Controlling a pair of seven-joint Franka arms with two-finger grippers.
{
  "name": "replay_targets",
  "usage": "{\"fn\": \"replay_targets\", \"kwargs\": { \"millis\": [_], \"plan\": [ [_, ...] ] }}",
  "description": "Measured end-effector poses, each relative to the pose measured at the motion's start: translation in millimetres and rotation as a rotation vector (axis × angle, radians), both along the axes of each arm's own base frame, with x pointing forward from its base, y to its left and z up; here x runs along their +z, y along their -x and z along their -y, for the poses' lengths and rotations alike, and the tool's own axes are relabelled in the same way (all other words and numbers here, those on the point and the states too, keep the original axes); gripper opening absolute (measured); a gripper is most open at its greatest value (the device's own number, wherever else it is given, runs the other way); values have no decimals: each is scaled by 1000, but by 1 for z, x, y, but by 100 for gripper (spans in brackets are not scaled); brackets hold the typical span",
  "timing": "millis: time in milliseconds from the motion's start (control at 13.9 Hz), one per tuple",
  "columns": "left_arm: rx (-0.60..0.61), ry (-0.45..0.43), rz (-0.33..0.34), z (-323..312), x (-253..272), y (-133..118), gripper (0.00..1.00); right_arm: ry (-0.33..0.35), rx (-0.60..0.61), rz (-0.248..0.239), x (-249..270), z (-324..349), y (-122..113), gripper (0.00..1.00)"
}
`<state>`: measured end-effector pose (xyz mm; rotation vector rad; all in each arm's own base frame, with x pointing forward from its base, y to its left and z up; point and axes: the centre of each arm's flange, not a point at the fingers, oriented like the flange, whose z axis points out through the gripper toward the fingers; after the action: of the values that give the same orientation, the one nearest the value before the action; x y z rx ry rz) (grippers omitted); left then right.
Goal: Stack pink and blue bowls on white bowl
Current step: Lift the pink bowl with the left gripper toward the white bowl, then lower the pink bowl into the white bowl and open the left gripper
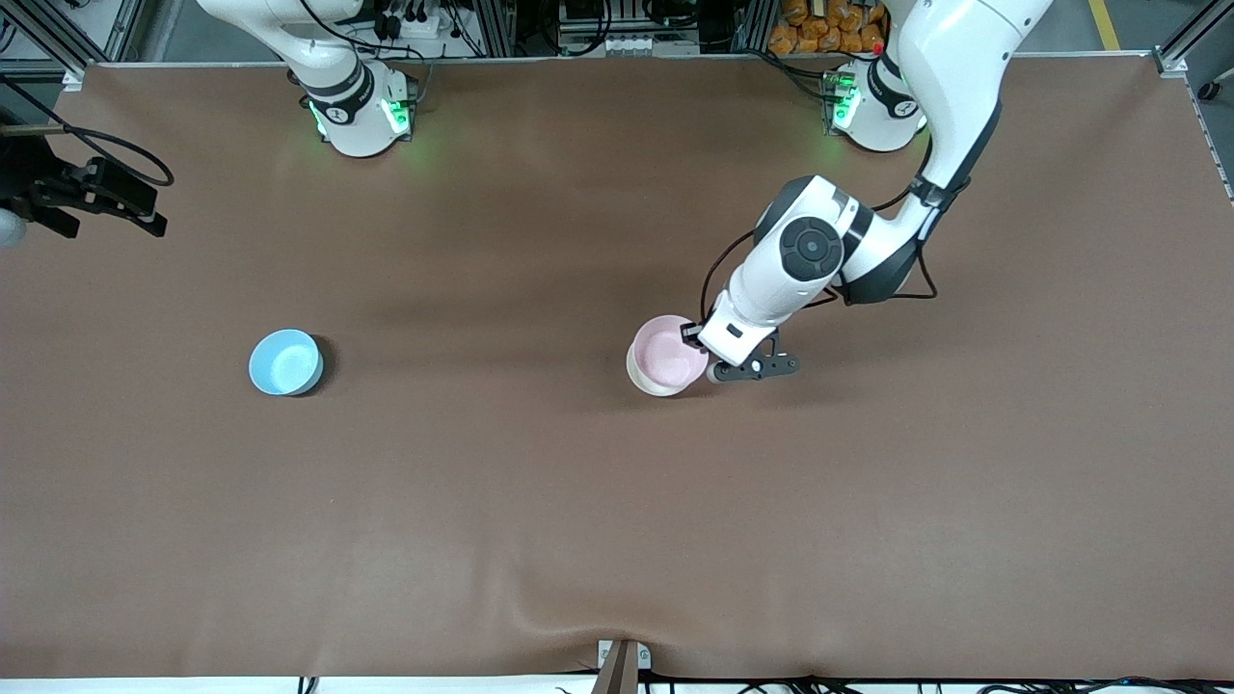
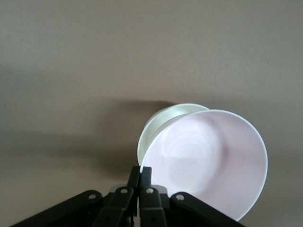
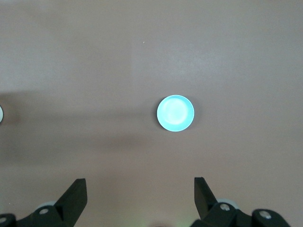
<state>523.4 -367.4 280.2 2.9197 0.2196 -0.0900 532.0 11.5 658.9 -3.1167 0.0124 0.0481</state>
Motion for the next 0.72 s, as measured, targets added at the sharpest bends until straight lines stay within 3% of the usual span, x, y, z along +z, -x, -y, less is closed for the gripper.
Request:
{"fn": "replay_targets", "kwargs": {
  "millis": [719],
  "plan": [
    [-26, 4, -17, 13, -37, 12, 3, 0, 0, 0, 0, 0, 0, 100]
  ]
}}
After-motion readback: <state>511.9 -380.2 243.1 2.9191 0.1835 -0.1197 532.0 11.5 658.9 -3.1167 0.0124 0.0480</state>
